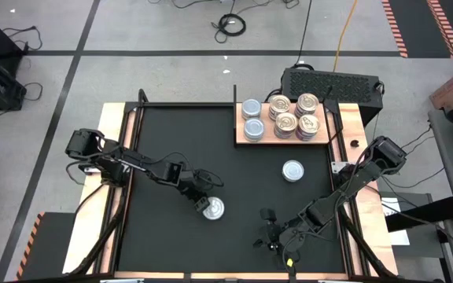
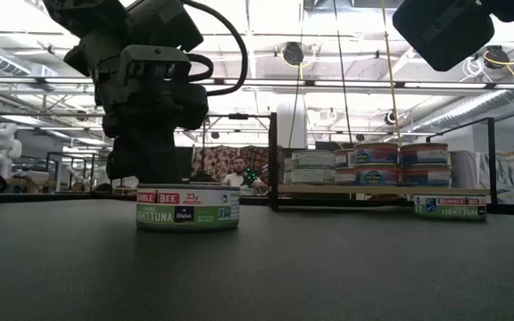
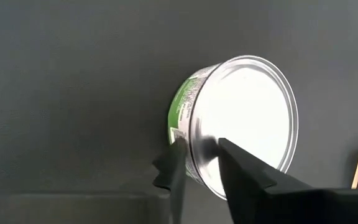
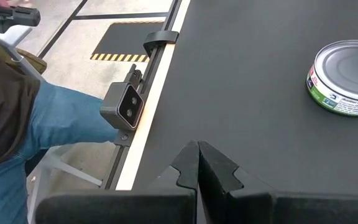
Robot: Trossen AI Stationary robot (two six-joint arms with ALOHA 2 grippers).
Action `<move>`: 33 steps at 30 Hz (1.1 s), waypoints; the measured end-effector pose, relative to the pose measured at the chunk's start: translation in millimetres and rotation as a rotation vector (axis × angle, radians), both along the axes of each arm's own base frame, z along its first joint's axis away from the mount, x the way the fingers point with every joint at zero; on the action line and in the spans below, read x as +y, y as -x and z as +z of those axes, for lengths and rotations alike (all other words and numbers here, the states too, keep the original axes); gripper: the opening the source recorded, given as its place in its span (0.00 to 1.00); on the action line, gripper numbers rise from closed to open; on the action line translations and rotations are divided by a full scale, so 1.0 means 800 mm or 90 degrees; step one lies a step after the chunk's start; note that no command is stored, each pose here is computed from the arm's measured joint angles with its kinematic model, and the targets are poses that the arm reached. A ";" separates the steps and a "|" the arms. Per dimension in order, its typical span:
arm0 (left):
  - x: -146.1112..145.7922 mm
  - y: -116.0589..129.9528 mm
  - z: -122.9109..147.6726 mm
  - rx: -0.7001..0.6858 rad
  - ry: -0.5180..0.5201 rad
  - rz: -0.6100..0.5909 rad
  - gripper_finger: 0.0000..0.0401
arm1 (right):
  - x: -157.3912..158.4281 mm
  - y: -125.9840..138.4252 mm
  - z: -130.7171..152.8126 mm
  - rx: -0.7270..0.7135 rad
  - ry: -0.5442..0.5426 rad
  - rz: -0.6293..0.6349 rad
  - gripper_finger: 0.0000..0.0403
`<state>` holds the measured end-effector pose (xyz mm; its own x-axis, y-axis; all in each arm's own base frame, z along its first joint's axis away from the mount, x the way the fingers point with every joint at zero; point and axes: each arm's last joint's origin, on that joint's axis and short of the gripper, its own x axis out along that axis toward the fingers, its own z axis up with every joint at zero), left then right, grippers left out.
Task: Stack canned seafood by type on shelf
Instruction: Stack the green tuna can on top of the other green tuna can on the shelf
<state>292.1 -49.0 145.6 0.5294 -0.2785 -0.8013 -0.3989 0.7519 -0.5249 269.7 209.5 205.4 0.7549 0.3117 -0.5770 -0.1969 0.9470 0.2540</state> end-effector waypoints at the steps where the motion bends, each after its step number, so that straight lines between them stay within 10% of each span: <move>1: 0.000 0.000 0.000 -0.002 0.000 -0.001 0.21 | 0.000 0.000 0.000 0.000 0.000 0.000 0.00; 14: 0.000 0.000 0.001 -0.004 0.005 -0.003 0.01 | 0.000 0.000 0.000 0.003 -0.007 -0.005 0.00; 33: 0.015 -0.034 0.039 -0.093 0.106 0.038 0.00 | -0.005 0.008 0.011 0.015 -0.016 -0.016 0.00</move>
<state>319.1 -36.6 176.8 0.6558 -0.3659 -0.6603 -0.3501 0.6276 -0.6954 263.4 205.3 214.4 0.7490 0.3078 -0.5868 -0.1670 0.9446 0.2825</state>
